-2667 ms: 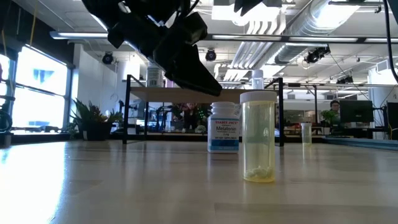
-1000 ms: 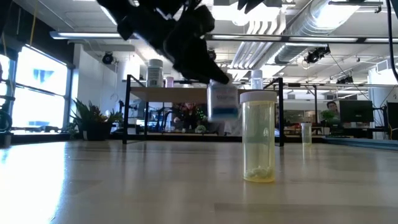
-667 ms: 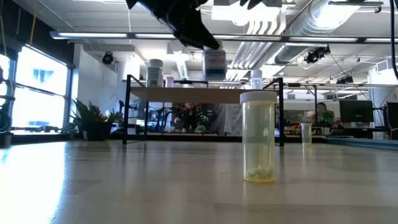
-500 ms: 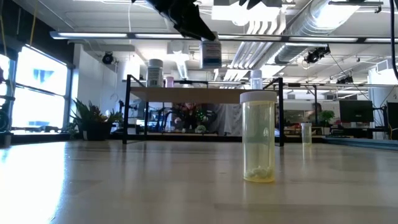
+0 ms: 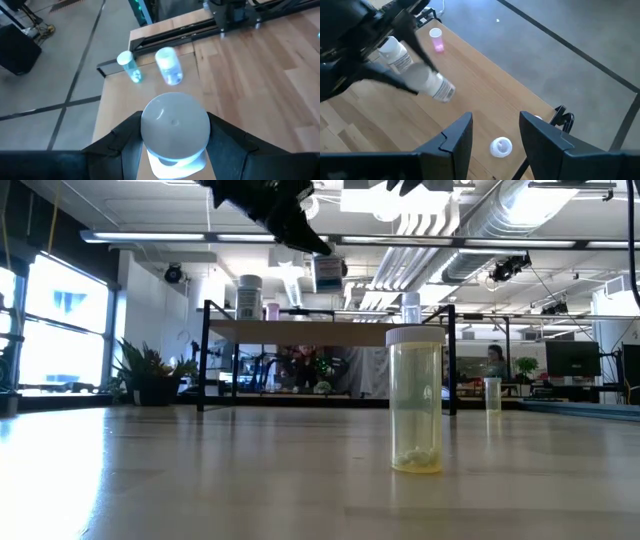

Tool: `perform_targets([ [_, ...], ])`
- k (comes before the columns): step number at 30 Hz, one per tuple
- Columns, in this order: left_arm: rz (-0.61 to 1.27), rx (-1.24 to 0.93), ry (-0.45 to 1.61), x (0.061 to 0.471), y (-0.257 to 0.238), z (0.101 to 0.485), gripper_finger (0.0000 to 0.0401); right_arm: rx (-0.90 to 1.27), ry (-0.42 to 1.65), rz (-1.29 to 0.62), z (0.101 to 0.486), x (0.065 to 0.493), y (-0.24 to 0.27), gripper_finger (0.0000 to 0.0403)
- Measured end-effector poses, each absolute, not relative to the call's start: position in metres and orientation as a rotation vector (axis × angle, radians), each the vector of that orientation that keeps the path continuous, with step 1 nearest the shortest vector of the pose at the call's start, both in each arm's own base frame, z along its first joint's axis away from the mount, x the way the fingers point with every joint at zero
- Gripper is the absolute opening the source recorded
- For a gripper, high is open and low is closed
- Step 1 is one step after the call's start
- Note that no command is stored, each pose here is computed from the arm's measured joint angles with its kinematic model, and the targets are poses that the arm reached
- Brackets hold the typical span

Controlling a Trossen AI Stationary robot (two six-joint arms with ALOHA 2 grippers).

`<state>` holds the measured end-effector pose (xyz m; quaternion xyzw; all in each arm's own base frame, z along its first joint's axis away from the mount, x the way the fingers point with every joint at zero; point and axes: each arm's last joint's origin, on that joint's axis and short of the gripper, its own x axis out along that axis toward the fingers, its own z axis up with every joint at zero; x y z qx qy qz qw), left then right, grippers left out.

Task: Pick and place medicine bottles onto shelf by color
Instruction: Put the blue pill bottle on the shelf

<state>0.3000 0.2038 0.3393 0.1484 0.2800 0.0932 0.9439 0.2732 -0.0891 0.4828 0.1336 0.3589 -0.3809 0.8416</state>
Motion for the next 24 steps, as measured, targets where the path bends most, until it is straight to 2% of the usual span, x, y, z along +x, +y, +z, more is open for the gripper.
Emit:
perform_targets([
  [11,0.218,0.167,0.573,0.293,0.252,0.319,0.0172,0.267,0.765,-0.797,0.483,0.273,-0.089,0.0154],
  [16,0.23,0.154,0.572,0.295,0.26,0.318,0.0172,0.26,0.767,-0.794,0.483,0.273,-0.089,0.0154],
  [24,0.22,0.122,0.635,0.3,0.27,0.295,0.0172,0.255,0.769,-0.795,0.483,0.273,-0.089,0.0154],
])
